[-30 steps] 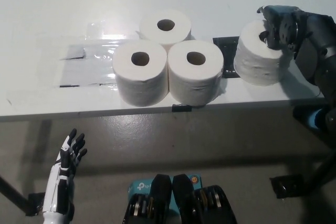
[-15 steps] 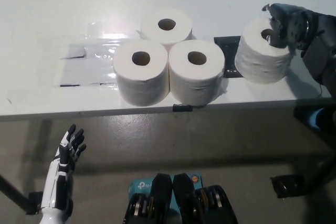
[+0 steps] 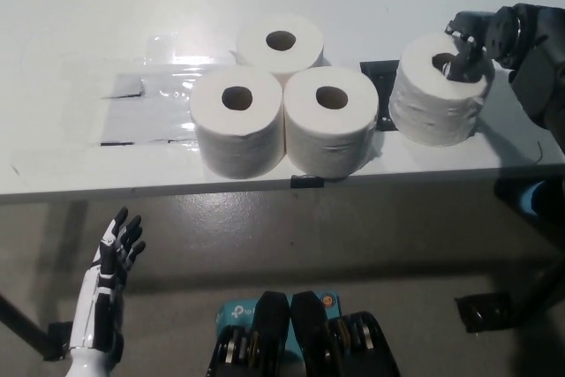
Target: A few rolls of toilet paper are kept infront of the robot and the robot uses its right hand to lift one of the rolls and and places it on top of the other rolls to stack it.
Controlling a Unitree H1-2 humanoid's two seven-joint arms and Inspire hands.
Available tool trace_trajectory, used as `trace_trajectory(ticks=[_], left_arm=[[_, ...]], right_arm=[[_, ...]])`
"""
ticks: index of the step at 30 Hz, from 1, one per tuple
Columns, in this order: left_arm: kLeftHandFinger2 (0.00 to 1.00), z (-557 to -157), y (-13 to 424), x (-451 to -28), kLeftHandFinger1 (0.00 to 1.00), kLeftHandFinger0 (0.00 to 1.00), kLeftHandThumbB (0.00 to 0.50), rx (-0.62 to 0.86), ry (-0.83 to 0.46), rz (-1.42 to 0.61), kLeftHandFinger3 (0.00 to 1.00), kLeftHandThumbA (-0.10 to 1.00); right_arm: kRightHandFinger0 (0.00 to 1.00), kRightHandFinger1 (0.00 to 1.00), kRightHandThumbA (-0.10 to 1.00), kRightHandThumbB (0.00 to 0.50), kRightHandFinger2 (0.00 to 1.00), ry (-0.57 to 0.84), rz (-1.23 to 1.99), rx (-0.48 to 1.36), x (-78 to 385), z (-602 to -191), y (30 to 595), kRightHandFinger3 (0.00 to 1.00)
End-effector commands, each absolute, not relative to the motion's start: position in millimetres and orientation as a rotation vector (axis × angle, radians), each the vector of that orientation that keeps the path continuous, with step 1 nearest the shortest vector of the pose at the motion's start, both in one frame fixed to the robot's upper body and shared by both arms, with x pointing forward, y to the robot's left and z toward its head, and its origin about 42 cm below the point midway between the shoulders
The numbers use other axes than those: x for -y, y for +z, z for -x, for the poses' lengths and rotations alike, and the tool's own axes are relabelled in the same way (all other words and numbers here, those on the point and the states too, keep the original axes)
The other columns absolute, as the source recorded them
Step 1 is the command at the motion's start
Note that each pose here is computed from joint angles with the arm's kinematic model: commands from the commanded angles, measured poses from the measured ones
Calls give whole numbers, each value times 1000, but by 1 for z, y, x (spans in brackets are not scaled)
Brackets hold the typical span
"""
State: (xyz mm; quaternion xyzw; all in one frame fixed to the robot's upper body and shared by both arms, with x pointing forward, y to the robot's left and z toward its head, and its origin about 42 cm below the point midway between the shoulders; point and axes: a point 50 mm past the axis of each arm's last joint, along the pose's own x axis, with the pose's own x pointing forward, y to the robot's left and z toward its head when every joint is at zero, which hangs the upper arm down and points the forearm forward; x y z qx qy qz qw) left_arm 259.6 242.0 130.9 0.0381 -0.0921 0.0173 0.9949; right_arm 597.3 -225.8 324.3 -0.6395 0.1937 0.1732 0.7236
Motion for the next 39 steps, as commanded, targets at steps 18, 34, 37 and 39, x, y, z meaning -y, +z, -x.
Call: trace_trajectory(ticks=[18,34,37,39], left_arm=[[945,-264,146,-245,1000,1000,262,255,12,-66,1000,1000],[925,-267,150,-247,1000,1000,285,267,16,-57,1000,1000],[918,-267,150,-245,1000,1000,292,267,16,-55,1000,1000],[917,-267,151,-244,1000,1000,286,269,14,-53,1000,1000]], right_arm=[[0,3,307,244,109,695,1298,-715,211,-590,349,572],[70,471,684,112,795,620,1398,-537,197,-594,341,498],[34,384,660,118,630,610,1372,-532,201,-594,337,547],[0,286,650,120,520,603,1354,-532,203,-594,333,521]])
